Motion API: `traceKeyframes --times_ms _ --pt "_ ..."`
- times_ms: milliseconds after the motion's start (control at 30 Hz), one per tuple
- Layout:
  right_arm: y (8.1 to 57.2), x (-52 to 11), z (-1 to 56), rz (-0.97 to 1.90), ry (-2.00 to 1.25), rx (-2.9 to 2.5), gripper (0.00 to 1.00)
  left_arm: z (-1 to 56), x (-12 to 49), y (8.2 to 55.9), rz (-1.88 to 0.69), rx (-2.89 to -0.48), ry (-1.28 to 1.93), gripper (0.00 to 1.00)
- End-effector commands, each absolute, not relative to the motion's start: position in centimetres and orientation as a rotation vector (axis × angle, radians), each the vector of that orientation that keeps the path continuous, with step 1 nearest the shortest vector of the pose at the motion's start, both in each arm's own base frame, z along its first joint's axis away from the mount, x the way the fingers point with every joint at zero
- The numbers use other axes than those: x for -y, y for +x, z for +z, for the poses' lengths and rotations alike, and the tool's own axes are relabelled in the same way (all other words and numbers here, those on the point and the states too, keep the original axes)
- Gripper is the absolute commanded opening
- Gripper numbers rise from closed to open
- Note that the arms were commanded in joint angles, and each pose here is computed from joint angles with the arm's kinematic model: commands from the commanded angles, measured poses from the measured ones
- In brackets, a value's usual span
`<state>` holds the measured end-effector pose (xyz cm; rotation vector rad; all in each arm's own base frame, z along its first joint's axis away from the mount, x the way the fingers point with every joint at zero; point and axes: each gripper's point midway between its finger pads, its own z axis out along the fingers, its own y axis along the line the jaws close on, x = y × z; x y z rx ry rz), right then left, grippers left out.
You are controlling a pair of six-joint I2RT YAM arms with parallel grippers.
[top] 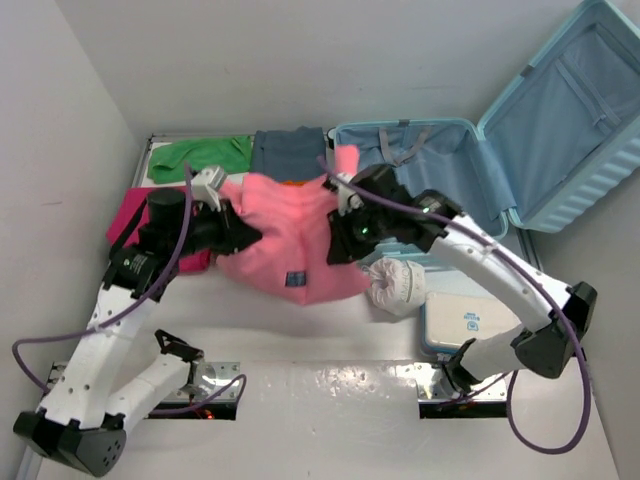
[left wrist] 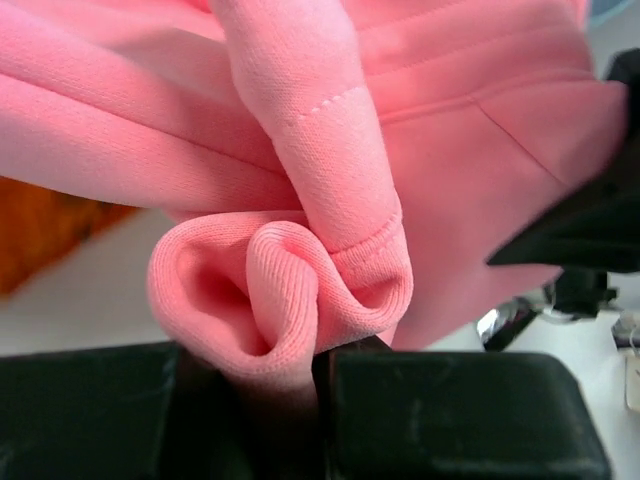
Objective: Pack the luggage
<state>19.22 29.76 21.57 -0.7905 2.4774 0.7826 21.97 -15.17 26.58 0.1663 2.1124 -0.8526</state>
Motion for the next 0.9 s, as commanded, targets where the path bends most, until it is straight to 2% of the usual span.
traceKeyframes --times_ms 0,200,333,400,567,600,700,867 --pt "25.1 -26.9 28.3 0.721 -0.687 -2.213 0.0 34.9 17.9 25.4 -0.917 -1.812 0.252 0.0" --pt "30.6 -18.4 29.4 0.538 -0.534 -2.194 0.0 38.9 23.0 29.1 -0.936 -1.67 0.296 0.0" --pt "33.8 -12.3 29.7 0.42 -0.45 -2.175 0.0 37.6 28.9 31.3 -0.946 -1.679 0.357 0.0" --pt "35.3 -8.7 30.0 0.369 -0.39 -2.163 0.0 39.2 31.7 31.7 -0.958 -1.626 0.374 0.0" --pt "37.3 -2.0 28.8 0.292 -0.292 -2.197 0.0 38.2 38.6 34.8 -0.992 -1.647 0.375 0.0" --pt "37.7 -0.3 27.6 0.274 -0.289 -2.222 0.0 35.7 40.5 35.8 -0.993 -1.695 0.382 0.0" --pt "38.8 1.8 25.4 0.262 -0.295 -2.254 0.0 34.6 42.9 37.0 -0.954 -1.701 0.334 0.0" --pt "40.8 3.1 20.4 0.298 -0.316 -2.348 0.0 28.6 45.5 39.8 -0.87 -1.814 0.265 0.0"
